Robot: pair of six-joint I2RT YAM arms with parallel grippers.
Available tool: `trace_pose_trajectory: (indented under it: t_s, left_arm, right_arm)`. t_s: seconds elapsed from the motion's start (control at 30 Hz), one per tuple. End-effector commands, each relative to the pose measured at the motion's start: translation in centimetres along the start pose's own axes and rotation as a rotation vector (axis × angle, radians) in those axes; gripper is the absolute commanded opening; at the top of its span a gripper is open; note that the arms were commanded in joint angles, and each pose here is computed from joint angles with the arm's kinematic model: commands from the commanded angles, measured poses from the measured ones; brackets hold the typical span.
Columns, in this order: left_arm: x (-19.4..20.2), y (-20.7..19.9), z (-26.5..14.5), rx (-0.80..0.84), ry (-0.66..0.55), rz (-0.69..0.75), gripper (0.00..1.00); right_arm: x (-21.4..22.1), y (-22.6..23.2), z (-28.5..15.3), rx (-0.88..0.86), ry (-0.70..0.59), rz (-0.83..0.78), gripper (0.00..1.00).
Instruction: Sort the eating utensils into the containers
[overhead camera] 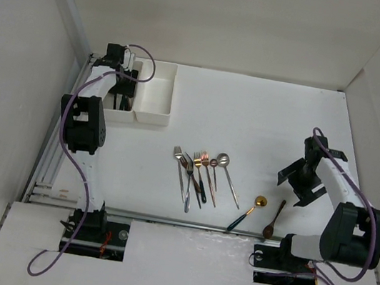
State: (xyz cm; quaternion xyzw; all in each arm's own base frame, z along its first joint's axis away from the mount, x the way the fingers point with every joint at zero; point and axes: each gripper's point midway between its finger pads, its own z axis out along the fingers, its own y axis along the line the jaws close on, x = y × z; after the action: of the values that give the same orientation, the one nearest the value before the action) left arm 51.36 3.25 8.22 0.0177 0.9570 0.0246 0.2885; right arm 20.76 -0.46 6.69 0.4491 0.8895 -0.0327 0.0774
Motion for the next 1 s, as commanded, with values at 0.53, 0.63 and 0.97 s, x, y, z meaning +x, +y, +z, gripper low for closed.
trace_pose_trajectory:
  t_s: [0.53, 0.63, 0.97]
  left_arm:
    - [-5.1, 1.0, -5.5, 0.096, -0.135, -0.031, 0.63]
    - [-5.0, 1.1, -5.8, 0.113, -0.128, -0.038, 0.63]
    - [-5.1, 1.6, -6.0, 0.107, -0.130, -0.045, 0.63]
  right_arm:
    - [3.4, -0.1, 3.4, 0.125, 0.252, 0.053, 0.85]
    - [2.4, -0.2, 4.3, 0.173, 0.222, 0.045, 0.81]
    - [-2.5, 1.6, 3.7, 0.181, 0.068, -0.001, 0.52]
